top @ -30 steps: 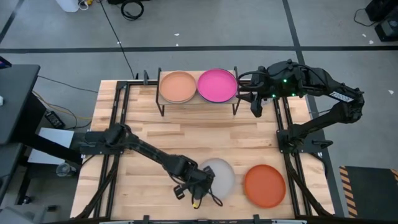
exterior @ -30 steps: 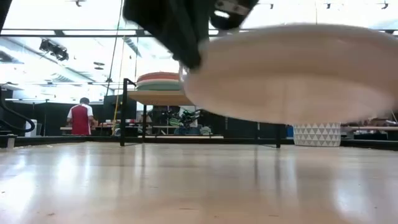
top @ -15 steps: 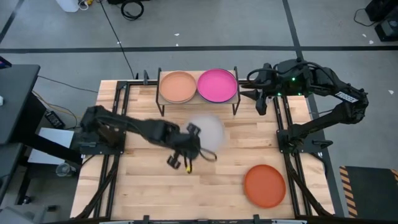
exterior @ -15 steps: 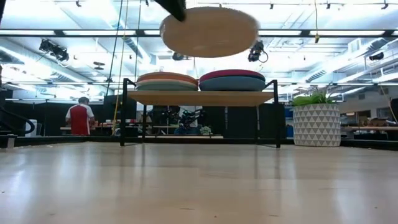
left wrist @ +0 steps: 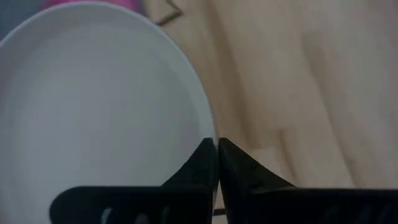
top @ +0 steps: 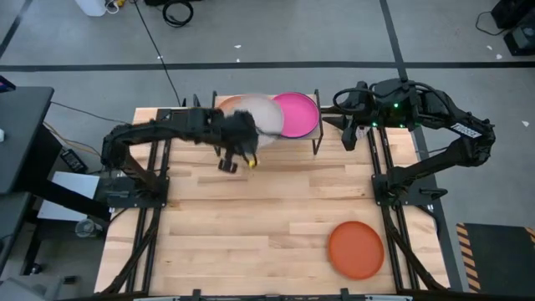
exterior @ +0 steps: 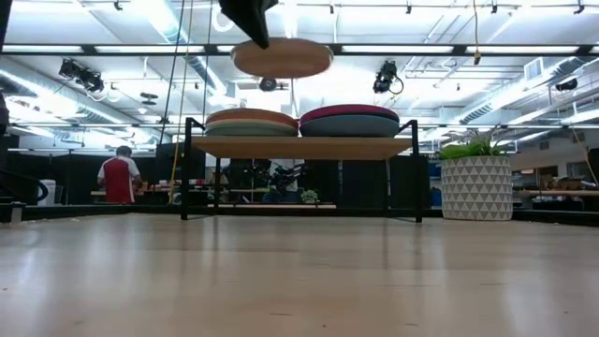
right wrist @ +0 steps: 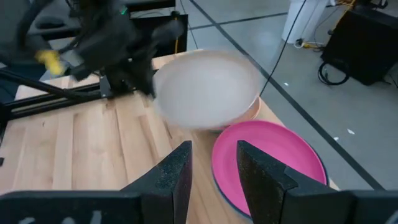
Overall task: Place and stack plates onto a shelf
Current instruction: Stack the gray plate on top of the brown plate on the shelf
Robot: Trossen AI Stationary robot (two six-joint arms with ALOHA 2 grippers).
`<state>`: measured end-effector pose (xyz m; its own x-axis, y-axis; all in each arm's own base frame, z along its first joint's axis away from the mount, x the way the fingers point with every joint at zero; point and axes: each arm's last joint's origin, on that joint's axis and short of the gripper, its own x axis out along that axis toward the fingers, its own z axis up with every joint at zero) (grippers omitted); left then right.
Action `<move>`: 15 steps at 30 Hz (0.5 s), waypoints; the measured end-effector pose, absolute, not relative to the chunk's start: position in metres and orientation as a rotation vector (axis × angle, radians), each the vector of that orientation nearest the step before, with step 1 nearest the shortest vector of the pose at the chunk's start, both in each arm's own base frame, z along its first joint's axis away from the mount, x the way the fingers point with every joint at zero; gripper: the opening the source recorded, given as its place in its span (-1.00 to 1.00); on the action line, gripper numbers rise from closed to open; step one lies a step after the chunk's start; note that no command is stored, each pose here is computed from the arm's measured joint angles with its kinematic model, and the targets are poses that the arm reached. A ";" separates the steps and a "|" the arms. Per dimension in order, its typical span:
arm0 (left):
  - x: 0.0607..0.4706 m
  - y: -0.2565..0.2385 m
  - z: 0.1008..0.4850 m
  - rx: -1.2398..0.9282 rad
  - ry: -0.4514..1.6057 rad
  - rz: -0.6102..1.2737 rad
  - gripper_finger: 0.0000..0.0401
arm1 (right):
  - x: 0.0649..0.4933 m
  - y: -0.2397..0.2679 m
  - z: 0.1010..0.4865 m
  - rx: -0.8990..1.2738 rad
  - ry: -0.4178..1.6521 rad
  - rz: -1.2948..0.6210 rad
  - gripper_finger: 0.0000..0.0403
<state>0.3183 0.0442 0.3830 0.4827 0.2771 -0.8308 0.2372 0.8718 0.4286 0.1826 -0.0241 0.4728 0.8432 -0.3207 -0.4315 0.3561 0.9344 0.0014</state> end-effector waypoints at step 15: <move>0.286 0.123 0.393 0.264 1.178 0.084 -0.93 | 0.182 -0.025 0.473 0.114 0.427 -0.417 -0.34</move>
